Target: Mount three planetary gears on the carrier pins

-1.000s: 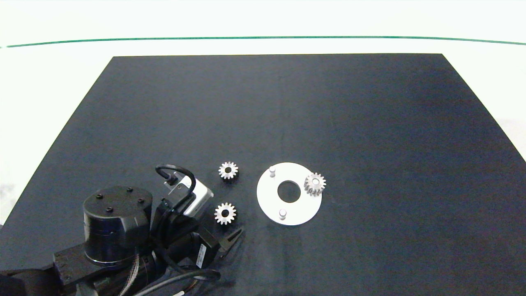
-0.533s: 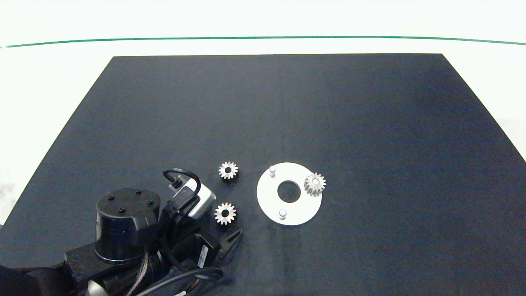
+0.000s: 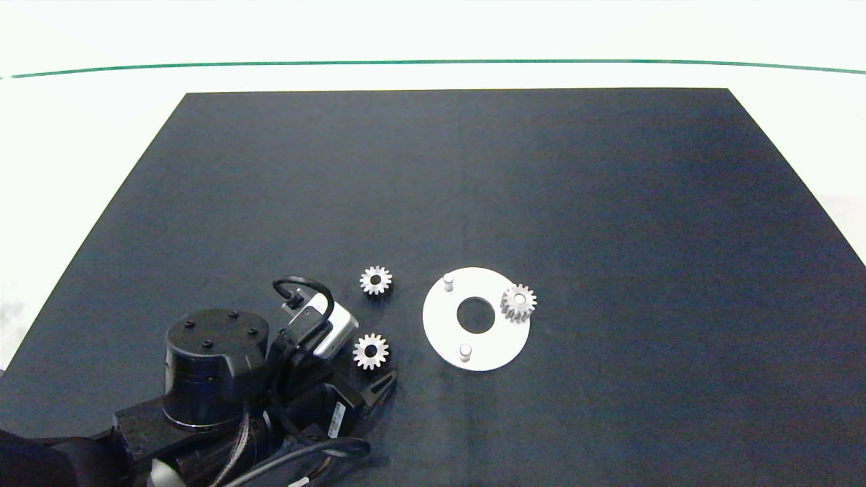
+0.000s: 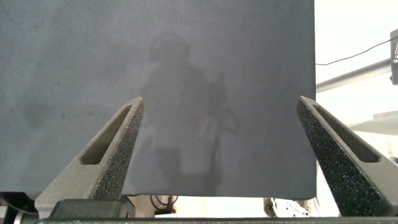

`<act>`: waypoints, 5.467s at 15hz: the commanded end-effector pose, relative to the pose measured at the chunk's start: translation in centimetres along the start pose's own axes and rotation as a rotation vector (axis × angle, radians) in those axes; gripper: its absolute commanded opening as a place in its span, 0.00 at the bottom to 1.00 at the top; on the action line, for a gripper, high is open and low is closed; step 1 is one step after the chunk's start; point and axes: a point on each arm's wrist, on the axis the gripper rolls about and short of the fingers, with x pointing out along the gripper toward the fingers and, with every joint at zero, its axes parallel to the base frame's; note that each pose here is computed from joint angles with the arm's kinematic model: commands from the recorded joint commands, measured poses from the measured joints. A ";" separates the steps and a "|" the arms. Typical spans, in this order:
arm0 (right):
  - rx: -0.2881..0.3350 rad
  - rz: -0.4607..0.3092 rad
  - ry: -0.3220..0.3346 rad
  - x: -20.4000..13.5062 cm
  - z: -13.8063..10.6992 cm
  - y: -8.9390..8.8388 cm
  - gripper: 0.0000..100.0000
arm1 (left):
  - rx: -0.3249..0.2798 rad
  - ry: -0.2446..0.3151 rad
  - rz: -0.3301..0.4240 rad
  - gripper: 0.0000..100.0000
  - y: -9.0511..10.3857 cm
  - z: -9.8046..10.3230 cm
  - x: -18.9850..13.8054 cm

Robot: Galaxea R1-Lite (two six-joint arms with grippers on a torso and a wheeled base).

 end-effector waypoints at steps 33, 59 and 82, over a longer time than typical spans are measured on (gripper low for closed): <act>-0.002 -0.007 0.003 0.0 0.1 0.0 1.00 | -0.005 -0.021 0.010 0.10 0.0 -0.1 0.2; 0.009 0.017 -0.035 -0.4 1.1 -0.3 1.00 | 0.166 -0.086 -0.122 0.10 -7.5 6.8 -2.2; 0.012 0.008 -0.058 -0.8 1.8 -0.6 1.00 | 0.201 -0.020 -0.085 0.10 -8.0 7.6 2.4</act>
